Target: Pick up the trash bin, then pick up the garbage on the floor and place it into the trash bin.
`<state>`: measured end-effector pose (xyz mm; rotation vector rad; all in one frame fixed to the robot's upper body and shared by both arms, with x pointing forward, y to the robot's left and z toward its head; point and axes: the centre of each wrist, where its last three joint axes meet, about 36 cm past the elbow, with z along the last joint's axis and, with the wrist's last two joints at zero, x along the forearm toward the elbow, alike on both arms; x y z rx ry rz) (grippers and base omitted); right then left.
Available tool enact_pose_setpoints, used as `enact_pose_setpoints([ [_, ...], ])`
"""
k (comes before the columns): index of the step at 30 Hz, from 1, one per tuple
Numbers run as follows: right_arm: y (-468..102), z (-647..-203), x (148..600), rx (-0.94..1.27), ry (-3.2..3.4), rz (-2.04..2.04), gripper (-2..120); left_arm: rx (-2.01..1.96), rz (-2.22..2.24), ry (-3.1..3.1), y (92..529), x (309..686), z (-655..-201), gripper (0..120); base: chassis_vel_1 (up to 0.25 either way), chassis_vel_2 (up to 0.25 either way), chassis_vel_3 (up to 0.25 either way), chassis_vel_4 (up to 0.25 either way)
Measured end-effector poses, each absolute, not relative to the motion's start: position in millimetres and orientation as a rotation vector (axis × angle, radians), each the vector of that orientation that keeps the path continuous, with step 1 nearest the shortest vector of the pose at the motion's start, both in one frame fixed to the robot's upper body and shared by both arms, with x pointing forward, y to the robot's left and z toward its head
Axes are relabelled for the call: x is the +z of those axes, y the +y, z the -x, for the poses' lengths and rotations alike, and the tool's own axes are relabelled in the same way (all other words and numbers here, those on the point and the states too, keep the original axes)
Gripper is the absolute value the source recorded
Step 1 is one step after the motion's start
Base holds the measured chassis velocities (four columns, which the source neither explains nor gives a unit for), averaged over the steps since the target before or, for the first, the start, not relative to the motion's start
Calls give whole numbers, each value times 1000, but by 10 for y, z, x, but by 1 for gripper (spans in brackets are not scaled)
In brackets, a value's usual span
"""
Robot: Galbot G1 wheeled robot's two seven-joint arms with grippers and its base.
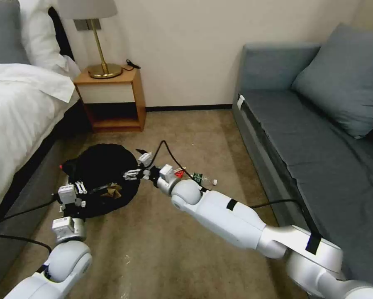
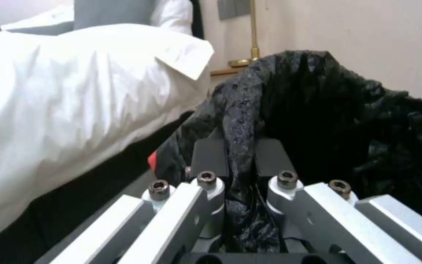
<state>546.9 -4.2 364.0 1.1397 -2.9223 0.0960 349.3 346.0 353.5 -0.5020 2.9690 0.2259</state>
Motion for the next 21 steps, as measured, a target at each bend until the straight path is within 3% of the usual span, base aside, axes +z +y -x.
enact_pose_setpoints([
  [10,-728,-5631,3485,79,-2918,-811,100,248,513,2959,3505,3520,-3478,7,0,0,0,0],
  [12,-1117,-5698,3322,71,-2905,-690,100,250,511,2957,3498,3524,-3464,7,0,0,0,0],
  [21,-1436,-5757,3111,48,-2883,-548,100,259,507,2954,3484,3488,-3421,7,0,0,0,0],
])
